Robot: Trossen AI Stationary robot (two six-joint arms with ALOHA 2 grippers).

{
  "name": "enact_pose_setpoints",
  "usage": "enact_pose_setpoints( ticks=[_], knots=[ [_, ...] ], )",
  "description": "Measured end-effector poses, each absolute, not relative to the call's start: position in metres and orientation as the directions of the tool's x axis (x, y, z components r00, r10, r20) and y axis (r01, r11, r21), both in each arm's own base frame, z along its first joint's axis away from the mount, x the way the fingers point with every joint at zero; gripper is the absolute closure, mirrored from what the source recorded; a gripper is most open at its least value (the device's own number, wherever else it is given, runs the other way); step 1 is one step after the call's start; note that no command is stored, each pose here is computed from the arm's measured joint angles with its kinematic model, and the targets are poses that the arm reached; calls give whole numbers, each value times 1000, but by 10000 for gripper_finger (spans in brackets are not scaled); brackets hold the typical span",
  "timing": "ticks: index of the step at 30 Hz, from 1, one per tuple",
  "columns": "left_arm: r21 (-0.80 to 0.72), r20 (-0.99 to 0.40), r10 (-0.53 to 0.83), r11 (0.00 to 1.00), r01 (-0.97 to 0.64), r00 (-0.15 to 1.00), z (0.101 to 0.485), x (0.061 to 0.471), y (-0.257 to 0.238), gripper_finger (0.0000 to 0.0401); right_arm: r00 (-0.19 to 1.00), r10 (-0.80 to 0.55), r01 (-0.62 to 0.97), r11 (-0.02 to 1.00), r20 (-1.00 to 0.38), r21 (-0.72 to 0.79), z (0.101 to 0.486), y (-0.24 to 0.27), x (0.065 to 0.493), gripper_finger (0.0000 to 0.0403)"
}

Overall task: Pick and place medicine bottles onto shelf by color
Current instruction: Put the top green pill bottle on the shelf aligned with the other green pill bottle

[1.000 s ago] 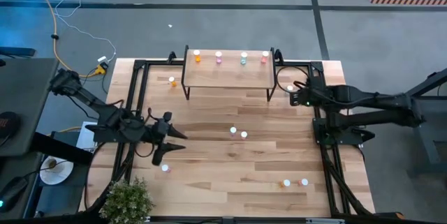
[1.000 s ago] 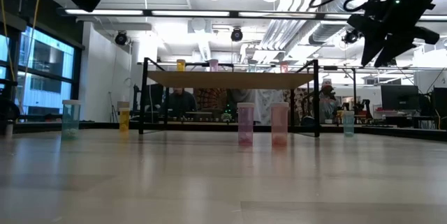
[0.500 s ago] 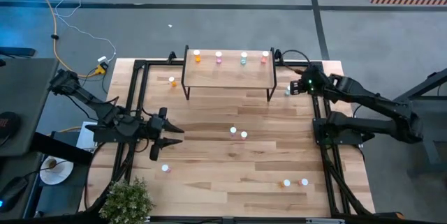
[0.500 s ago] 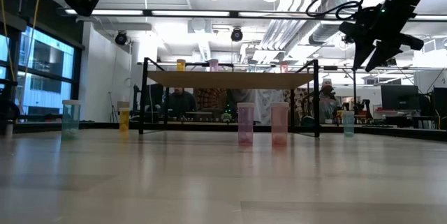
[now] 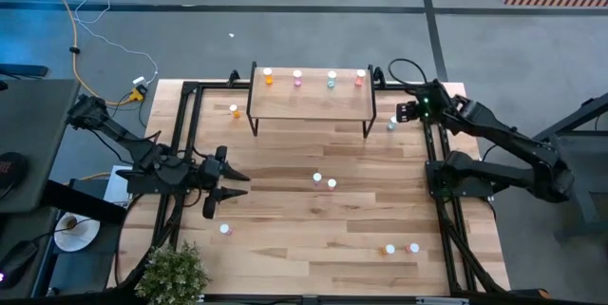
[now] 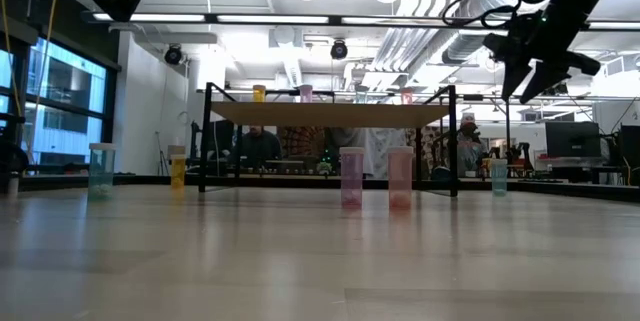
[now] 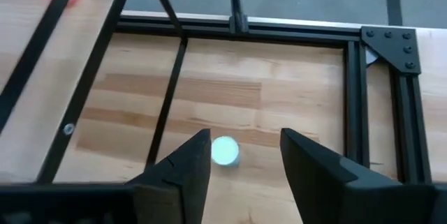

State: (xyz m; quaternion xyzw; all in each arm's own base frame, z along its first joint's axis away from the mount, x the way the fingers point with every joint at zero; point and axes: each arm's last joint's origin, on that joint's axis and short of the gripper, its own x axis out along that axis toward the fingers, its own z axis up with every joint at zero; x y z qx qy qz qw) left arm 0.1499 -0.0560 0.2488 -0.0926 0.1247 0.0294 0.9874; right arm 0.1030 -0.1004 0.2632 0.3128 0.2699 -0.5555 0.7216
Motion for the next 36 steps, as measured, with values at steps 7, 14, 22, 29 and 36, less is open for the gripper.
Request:
enact_pose_setpoints(
  ticks=[7, 14, 22, 29, 36],
  knots=[
    [-176, -252, 35, 981, -81, 967, 249, 150, -56, 236, 182, -598, 982, 152, -781, 113, 253, -111, 109, 220],
    [-179, -252, 34, 980, -81, 967, 249, 150, -56, 236, 138, -562, 988, 137, -816, 72, 243, -118, 117, 225],
    [-179, -253, 32, 981, -79, 967, 249, 150, -56, 236, 126, -501, 990, 116, -857, 78, 233, -124, 125, 226],
    [-179, -252, 32, 981, -79, 967, 249, 150, -56, 236, 74, -454, 992, 124, -888, 20, 226, -119, 127, 226],
    [-176, -253, 33, 981, -80, 967, 249, 150, -56, 236, 68, -492, 988, 153, -868, -9, 229, -94, 137, 226]
  ],
)
